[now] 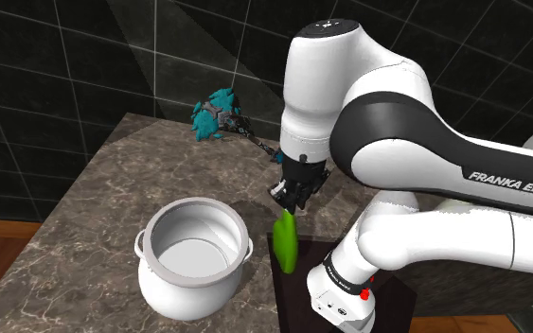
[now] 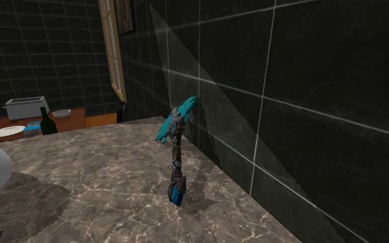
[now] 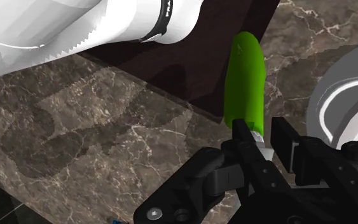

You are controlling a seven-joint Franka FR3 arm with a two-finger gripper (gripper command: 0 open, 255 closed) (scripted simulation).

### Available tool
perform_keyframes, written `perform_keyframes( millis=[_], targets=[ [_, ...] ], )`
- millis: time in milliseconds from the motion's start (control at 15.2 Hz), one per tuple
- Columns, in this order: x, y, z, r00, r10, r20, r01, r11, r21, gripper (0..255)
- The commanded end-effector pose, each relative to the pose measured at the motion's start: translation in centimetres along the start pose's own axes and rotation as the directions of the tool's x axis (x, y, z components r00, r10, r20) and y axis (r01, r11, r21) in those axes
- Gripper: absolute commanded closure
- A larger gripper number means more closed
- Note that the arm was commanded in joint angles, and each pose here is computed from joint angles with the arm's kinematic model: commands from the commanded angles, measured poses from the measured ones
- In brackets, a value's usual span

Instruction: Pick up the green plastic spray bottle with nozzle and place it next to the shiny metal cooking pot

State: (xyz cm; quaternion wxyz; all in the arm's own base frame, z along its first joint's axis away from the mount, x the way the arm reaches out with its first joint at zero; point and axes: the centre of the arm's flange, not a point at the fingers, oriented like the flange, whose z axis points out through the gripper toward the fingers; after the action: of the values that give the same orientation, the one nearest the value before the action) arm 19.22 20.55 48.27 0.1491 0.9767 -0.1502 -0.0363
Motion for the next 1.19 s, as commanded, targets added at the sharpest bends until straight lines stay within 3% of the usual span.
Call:
perform_keyframes(
  millis=[0, 396, 924, 990, 1122],
  targets=[
    [0.0, -0.3, 1.0, 1.000, 0.000, 0.000, 0.000, 1.000, 0.000, 255],
    [0.1, -1.2, 3.9, 1.000, 0.000, 0.000, 0.000, 1.000, 0.000, 255],
    [0.1, -1.2, 3.9, 1.000, 0.000, 0.000, 0.000, 1.000, 0.000, 255],
    [0.1, -1.2, 3.9, 1.000, 0.000, 0.000, 0.000, 1.000, 0.000, 0],
    [0.1, -1.2, 3.9, 1.000, 0.000, 0.000, 0.000, 1.000, 0.000, 0]
  ],
)
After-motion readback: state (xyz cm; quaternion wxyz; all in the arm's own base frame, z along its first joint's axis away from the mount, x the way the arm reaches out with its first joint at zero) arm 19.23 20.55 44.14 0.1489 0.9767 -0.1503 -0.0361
